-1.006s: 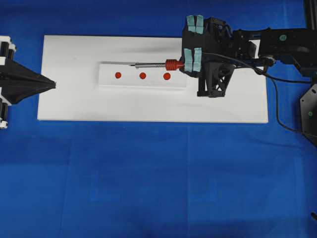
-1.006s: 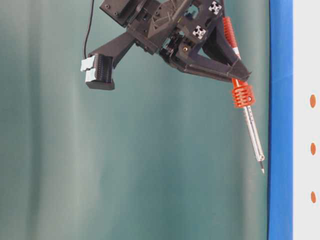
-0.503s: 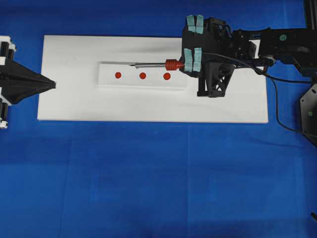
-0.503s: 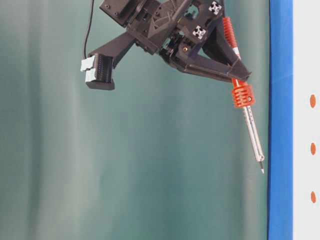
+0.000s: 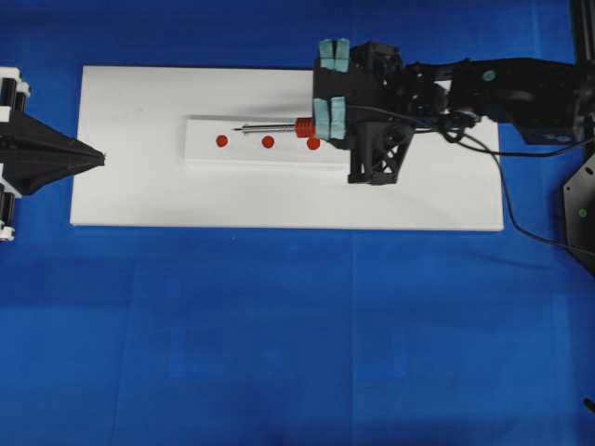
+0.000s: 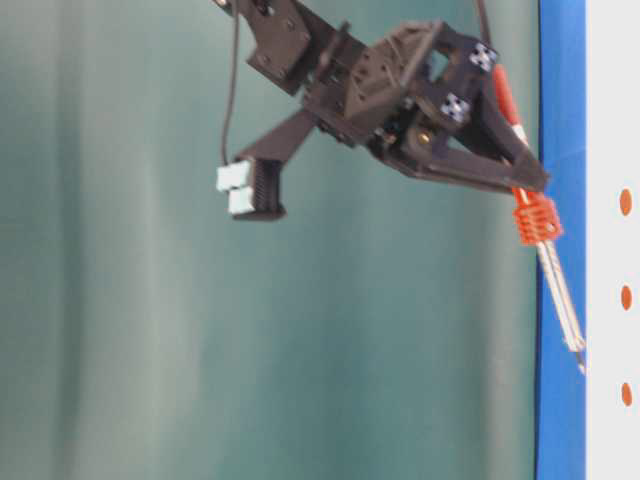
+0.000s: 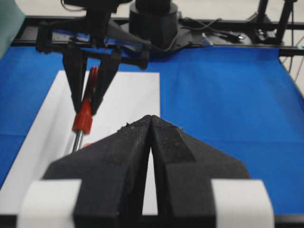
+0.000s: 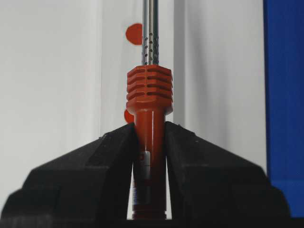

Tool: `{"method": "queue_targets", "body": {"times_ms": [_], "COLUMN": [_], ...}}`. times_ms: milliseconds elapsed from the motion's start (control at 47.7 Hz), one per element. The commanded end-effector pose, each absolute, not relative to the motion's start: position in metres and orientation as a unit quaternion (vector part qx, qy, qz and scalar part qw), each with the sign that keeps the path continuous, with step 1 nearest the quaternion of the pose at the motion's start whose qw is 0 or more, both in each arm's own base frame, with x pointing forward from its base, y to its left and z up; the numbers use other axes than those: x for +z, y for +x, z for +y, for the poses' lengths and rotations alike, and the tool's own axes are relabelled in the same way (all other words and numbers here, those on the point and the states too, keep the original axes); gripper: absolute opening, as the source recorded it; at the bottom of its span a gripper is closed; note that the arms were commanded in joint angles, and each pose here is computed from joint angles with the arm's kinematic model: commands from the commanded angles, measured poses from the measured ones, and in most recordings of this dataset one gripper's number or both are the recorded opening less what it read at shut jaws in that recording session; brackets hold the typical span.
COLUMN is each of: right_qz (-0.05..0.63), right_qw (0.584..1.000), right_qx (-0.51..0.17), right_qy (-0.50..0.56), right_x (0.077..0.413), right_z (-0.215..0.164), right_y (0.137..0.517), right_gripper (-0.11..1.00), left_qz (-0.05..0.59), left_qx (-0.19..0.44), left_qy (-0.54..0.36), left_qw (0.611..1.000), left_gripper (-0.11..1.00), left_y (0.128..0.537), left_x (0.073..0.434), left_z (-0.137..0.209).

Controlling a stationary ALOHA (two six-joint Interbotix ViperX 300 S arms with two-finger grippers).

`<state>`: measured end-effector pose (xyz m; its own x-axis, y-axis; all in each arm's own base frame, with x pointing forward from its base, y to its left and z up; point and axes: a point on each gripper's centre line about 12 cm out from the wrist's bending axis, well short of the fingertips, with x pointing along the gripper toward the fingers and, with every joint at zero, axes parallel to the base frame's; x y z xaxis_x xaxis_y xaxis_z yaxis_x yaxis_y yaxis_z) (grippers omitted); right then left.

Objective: Touch the tip of the soldering iron to the mark.
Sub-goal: 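Lower the iron tip onto the middle red dot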

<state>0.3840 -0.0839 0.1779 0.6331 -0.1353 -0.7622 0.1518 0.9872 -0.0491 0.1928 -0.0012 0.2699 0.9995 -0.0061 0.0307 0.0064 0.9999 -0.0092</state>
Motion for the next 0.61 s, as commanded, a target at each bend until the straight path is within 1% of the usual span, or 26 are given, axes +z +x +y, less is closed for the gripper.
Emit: {"method": "queue_targets", "body": {"times_ms": [0,272,587], "right_qz": [0.398,0.411,0.413], "right_qw": [0.914,0.909,0.907], "right_qx": [-0.079,-0.076,-0.076], "right_qy": [0.005,0.006,0.006], "right_x": [0.189,0.170,0.168], "right_z": [-0.084,-0.084,-0.084], "right_y": [0.394,0.403,0.404], "right_gripper": [0.06,0.06,0.06], "left_qz": [-0.018,-0.016,-0.017], "left_qx": [-0.003,-0.003,-0.003], "left_qy": [-0.004,-0.003,-0.002], "left_qw": [1.000,1.000,1.000], "left_gripper": [0.00,0.00,0.00], "left_y": [0.194,0.194,0.194], "left_x": [0.272,0.271,0.271], "left_z": [-0.001,-0.001,-0.001]}}
